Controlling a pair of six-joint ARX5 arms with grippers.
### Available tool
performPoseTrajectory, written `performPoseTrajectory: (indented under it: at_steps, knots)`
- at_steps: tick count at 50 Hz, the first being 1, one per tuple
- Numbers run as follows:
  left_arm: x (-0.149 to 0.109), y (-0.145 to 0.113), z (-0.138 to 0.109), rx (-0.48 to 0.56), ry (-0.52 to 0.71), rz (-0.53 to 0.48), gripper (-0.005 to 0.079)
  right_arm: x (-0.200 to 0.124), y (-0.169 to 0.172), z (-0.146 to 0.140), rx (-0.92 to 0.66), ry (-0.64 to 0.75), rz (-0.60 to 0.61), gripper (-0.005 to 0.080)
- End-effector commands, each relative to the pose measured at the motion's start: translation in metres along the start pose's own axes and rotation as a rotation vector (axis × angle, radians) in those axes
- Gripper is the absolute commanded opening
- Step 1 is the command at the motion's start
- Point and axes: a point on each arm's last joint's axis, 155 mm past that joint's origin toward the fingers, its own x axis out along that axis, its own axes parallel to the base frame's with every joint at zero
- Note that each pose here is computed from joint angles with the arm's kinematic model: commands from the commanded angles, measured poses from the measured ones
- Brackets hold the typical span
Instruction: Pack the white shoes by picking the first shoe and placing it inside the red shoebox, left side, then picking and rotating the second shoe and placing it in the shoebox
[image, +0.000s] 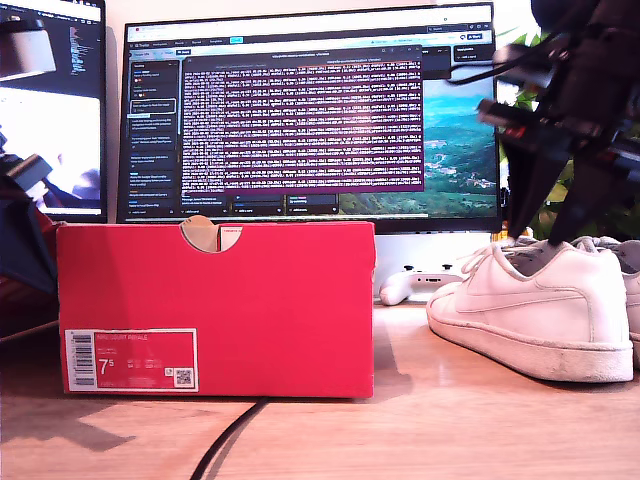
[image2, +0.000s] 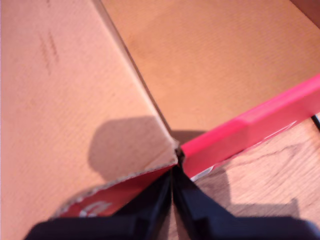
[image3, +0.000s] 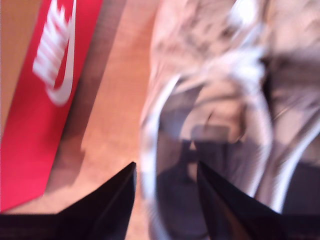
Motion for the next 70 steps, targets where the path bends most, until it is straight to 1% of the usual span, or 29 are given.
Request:
performPoseTrajectory:
  at_steps: [1,7,17,27,32,34,35,38,41,42,43,53,65,70]
  knots:
    - [0.001,-0.002,0.003,0.001,-0.012,-0.005,-0.0019,0.010,-0.001,-0.008,0.016,0.048,-0.006,0.0385]
    - [0.001,-0.002,0.003,0.001,-0.012,-0.005,-0.0019,0.022,-0.004,-0.020,0.025,0.114,-0.012,0.0393]
    - [0.001,-0.002,0.003,0.001,-0.012,-0.005,-0.0019,0.040,-0.007,-0.025,0.028,0.153,-0.015,0.0390]
    - [0.001,-0.002,0.003,0.001,-0.010,-0.005,-0.0019,0.052,-0.001,-0.022,0.009,0.151,0.003,0.0337]
    - [0.001,-0.002,0.002,0.001,-0.008,-0.005,-0.0019,0.058,0.002,-0.022,-0.001,0.155,0.008,0.0329]
    - [0.001,-0.002,0.002,0.001,-0.007,-0.005,-0.0019,0.060,0.004,-0.023,-0.006,0.158,0.009,0.0299]
    - [0.001,-0.002,0.002,0.001,-0.007,-0.005,-0.0019,0.061,0.005,-0.023,-0.009,0.160,0.010,0.0269]
    - [0.001,-0.002,0.002,0.001,-0.008,-0.005,-0.0019,0.062,0.008,-0.022,-0.016,0.153,0.013,0.0135]
    - [0.001,-0.002,0.002,0.001,-0.008,-0.005,-0.0019,0.064,0.013,-0.017,-0.031,0.134,0.020,-0.0026]
    - [0.001,-0.002,0.002,0.001,-0.008,-0.005,-0.0019,0.064,0.014,-0.015,-0.035,0.123,0.022,-0.0006]
    - [0.001,-0.002,0.002,0.001,-0.008,-0.005,-0.0019,0.064,0.016,-0.013,-0.038,0.115,0.025,-0.0005]
    - [0.001,-0.002,0.002,0.001,-0.007,-0.005,-0.0019,0.059,0.030,0.003,-0.059,0.073,0.041,-0.0013]
    - [0.001,-0.002,-0.002,0.002,0.008,-0.006,-0.0019,0.022,0.043,0.048,-0.009,0.010,0.052,-0.0013]
    - [0.001,-0.002,-0.005,0.002,0.019,-0.007,-0.0019,0.002,0.047,0.058,0.018,0.011,0.052,-0.0013]
